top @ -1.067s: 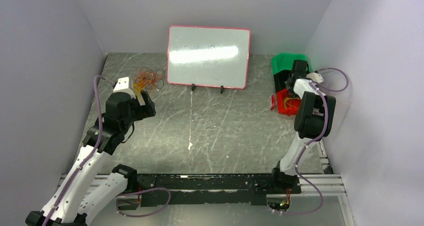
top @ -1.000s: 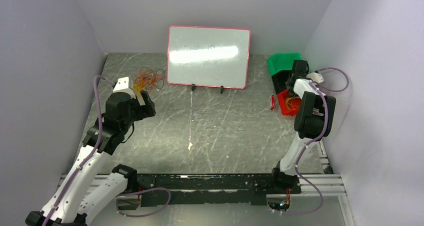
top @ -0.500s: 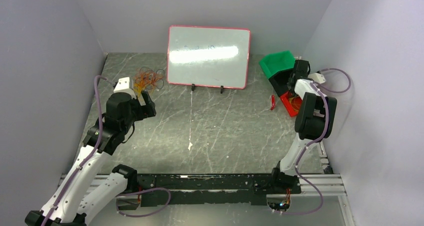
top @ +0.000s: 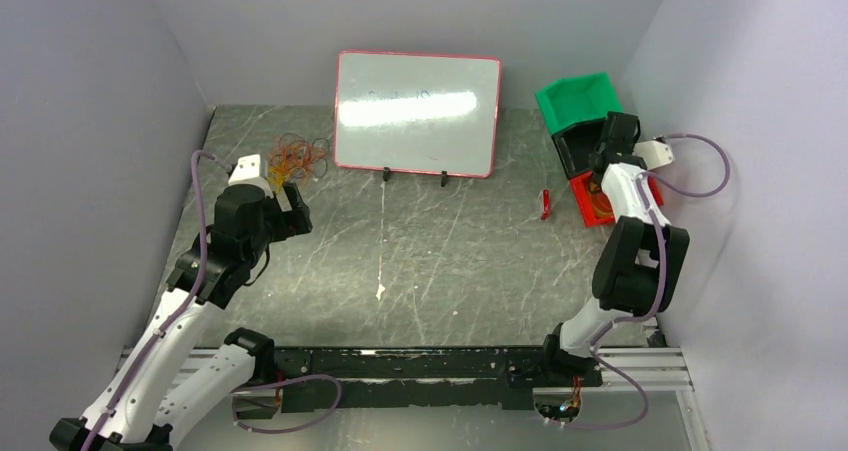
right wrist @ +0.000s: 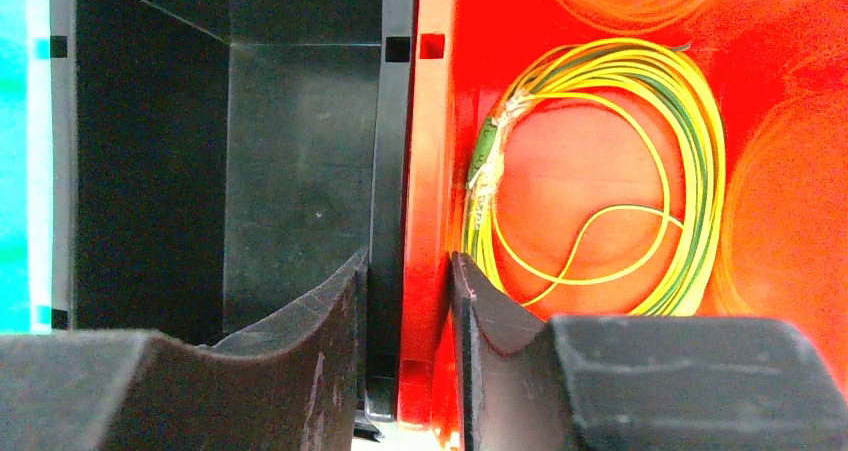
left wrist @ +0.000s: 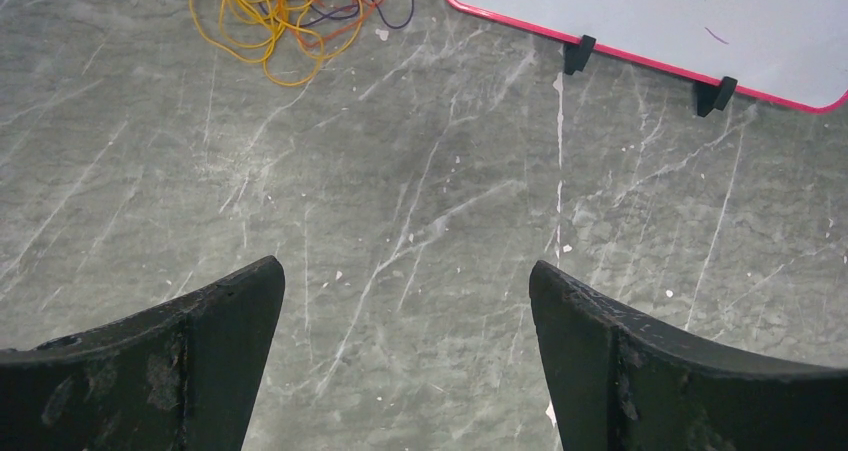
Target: Untangle the cables
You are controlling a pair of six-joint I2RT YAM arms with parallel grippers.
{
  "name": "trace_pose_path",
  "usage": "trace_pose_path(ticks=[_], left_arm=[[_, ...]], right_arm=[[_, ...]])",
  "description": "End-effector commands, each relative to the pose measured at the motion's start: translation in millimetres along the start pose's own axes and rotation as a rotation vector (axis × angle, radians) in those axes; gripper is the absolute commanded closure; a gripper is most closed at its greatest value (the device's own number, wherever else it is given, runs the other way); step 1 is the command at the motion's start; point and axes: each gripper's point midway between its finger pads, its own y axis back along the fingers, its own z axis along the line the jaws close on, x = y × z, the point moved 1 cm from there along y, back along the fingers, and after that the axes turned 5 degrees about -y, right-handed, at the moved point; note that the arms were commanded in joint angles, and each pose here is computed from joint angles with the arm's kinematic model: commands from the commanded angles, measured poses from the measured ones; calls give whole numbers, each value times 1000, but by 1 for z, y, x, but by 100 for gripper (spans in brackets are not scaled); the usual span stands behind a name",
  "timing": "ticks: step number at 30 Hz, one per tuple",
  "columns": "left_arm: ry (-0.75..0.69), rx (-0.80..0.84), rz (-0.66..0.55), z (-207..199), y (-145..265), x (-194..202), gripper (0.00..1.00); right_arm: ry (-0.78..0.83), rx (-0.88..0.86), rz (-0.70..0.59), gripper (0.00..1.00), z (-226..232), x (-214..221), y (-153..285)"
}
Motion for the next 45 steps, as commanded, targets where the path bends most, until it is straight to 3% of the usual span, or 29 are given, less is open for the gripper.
trace_pose_path(ticks=[1,10,21,34,45], left_arm=[[2,-14,0,2,1,0,3],[2,-11,1,1,1,0,4],[0,1,-3,-1,1,-1,4],[-5,7,3,-3,0,1,4],[-1,8,-2,-2,1,0,4]], right_arm=[[-29,-110,-98,100,27,-45,39],[204,-152,-17,100,16,-34,79],[399,-336,-34,100,28,3,179],[809,-610,300,100,22,147,244],[1015,-734,395,100,-3,243,260]])
